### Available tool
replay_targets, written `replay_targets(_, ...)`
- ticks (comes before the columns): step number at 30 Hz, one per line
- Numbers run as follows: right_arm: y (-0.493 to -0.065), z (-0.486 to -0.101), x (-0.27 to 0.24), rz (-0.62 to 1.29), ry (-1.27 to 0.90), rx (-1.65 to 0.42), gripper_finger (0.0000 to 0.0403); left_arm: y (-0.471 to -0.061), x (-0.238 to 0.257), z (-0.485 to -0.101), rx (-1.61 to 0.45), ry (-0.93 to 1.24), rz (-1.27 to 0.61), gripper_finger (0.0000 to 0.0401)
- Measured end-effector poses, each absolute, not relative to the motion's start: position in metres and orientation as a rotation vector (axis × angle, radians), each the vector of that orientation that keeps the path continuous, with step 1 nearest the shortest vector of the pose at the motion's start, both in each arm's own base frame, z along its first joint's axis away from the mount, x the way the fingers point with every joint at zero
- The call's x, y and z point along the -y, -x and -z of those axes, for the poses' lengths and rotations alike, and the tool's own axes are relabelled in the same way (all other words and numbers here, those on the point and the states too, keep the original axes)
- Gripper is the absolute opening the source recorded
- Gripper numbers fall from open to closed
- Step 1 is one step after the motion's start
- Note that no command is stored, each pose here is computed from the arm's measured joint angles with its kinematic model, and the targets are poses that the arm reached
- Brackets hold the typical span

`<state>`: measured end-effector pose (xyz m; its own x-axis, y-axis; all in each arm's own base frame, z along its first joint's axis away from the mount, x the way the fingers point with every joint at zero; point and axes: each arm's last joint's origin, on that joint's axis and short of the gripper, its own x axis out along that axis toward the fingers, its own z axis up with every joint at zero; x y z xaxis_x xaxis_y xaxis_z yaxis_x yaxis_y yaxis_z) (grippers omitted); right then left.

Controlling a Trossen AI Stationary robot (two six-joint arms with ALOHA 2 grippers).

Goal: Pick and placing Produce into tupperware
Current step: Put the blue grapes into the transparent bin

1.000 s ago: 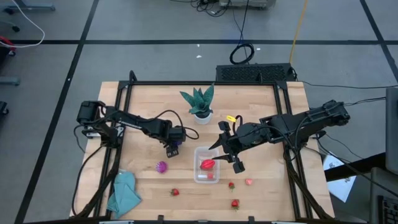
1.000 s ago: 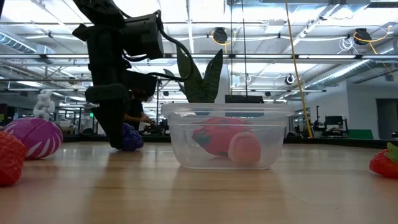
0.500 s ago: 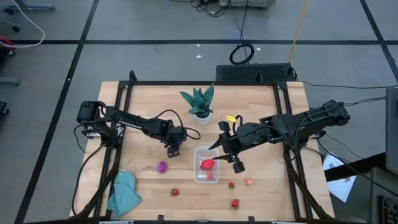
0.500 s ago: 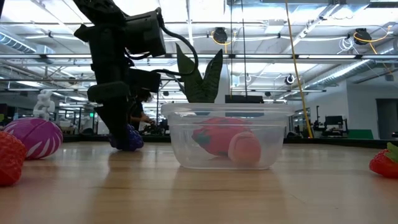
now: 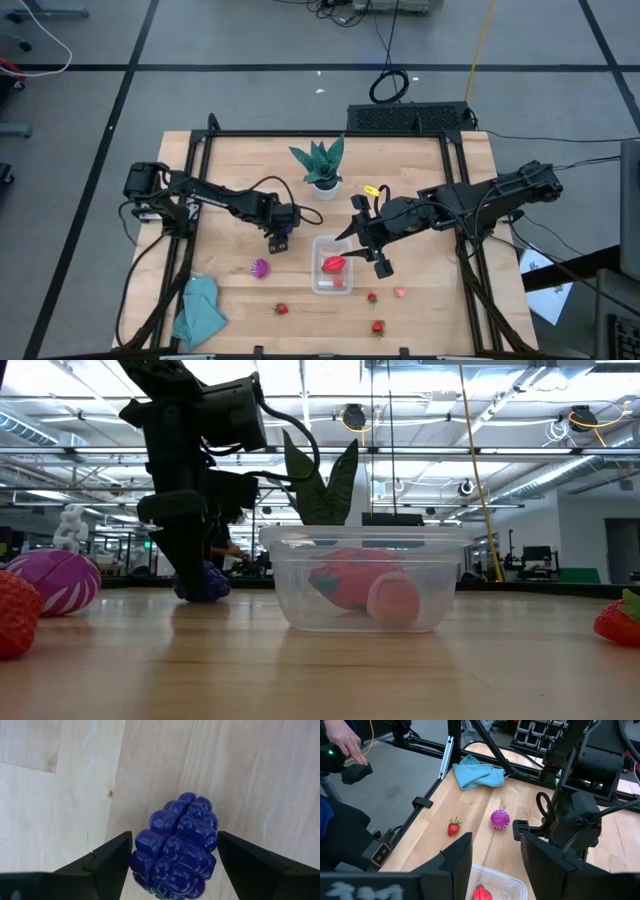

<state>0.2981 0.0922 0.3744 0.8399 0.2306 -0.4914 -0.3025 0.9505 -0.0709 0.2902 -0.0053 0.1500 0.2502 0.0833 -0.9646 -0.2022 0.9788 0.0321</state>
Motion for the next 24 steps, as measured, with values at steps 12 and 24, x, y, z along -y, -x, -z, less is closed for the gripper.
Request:
replay_targets(12,-0.2981,-0.3744,-0.0922,-0.283,0.148,-0.500,0.0160,-0.2902,0.0055,-0.1500,-1.303,0.118,-0.204,0.0296)
replay_targets(24,-0.2981,-0.3744,-0.0923,-0.283,0.148,-0.500,0.0160,-0.2902,0.0062,-0.1500,-1.302,0.129,-0.211,0.0296)
